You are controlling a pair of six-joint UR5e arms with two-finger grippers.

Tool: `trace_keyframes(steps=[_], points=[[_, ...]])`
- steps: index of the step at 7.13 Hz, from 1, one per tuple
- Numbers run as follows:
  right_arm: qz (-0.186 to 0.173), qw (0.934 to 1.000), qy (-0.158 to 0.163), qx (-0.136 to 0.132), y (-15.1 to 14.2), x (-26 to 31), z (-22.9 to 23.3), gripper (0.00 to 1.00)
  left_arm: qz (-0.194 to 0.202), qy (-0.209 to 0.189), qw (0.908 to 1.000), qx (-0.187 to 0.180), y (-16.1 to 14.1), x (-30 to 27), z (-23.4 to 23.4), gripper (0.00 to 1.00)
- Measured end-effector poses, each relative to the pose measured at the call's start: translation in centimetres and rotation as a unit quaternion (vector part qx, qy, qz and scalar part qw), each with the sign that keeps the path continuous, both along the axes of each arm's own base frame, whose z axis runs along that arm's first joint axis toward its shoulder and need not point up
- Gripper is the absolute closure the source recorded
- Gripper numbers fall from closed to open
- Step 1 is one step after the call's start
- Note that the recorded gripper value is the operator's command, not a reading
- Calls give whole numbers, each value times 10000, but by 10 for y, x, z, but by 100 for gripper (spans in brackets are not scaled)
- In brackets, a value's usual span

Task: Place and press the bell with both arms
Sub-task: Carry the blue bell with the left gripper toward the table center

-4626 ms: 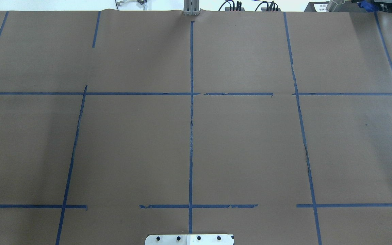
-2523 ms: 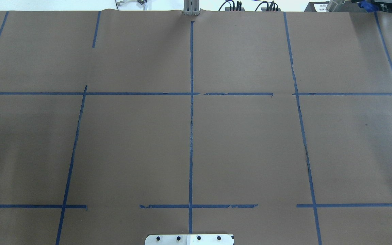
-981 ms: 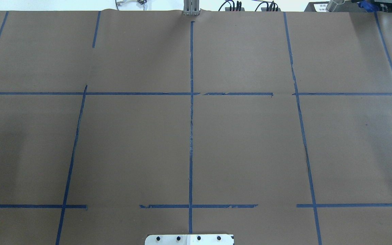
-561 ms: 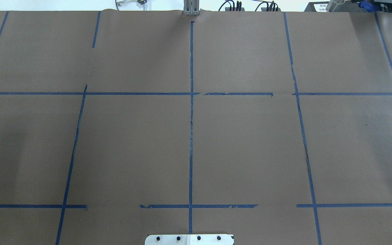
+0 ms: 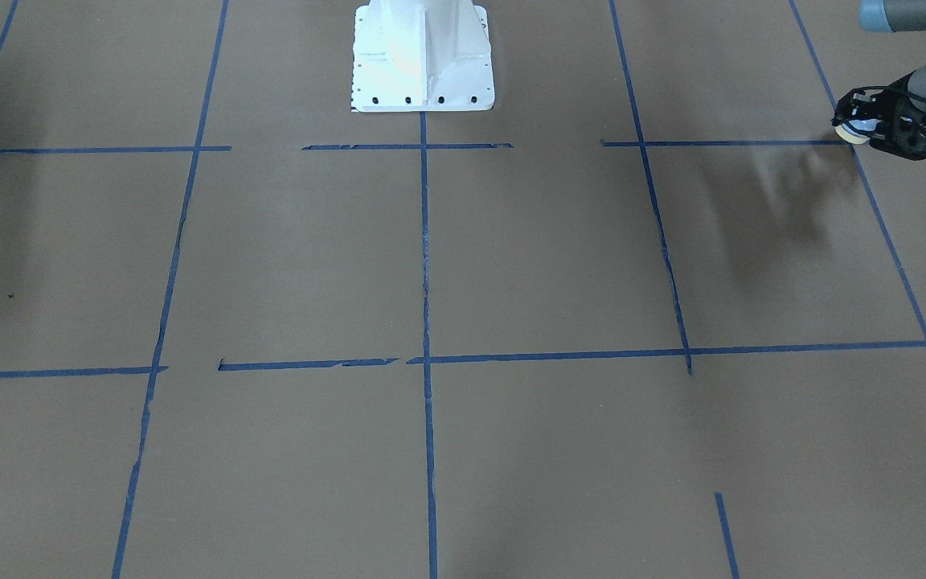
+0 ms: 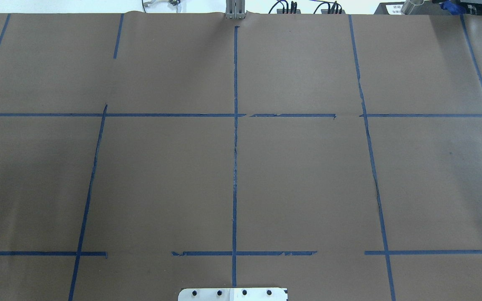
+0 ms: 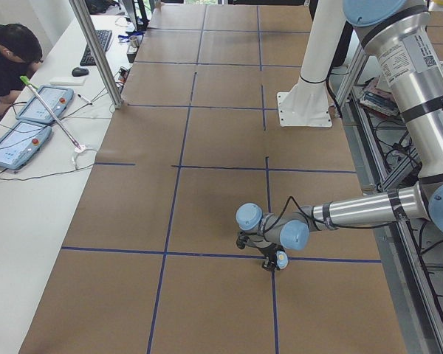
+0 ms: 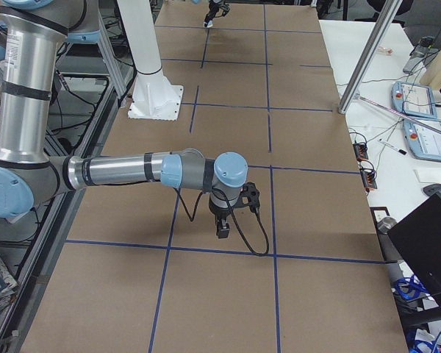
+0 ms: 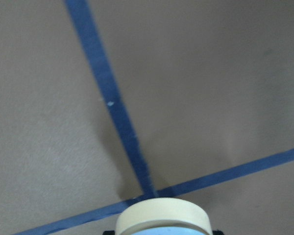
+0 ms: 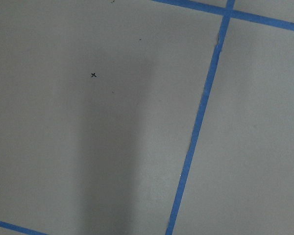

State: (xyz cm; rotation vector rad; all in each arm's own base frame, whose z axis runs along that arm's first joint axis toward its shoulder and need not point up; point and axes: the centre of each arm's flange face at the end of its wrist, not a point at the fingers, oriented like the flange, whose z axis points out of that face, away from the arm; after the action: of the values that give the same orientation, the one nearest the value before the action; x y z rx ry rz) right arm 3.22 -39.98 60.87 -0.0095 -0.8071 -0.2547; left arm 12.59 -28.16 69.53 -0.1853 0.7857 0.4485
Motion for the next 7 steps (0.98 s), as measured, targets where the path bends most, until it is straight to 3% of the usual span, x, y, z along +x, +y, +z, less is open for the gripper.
trace_keyframes(steps=[3,5,7], points=[[3,10000,0,0,0,0,0,0,-1425,403,9884,-324,-79,68,-139,95],[6,10000,1,-5,0,0,0,0,-1718,582,9806,-739,-126,156,-231,95],[11,10000,1,-6,0,0,0,0,-1962,510,9721,-1180,-182,240,-343,95]])
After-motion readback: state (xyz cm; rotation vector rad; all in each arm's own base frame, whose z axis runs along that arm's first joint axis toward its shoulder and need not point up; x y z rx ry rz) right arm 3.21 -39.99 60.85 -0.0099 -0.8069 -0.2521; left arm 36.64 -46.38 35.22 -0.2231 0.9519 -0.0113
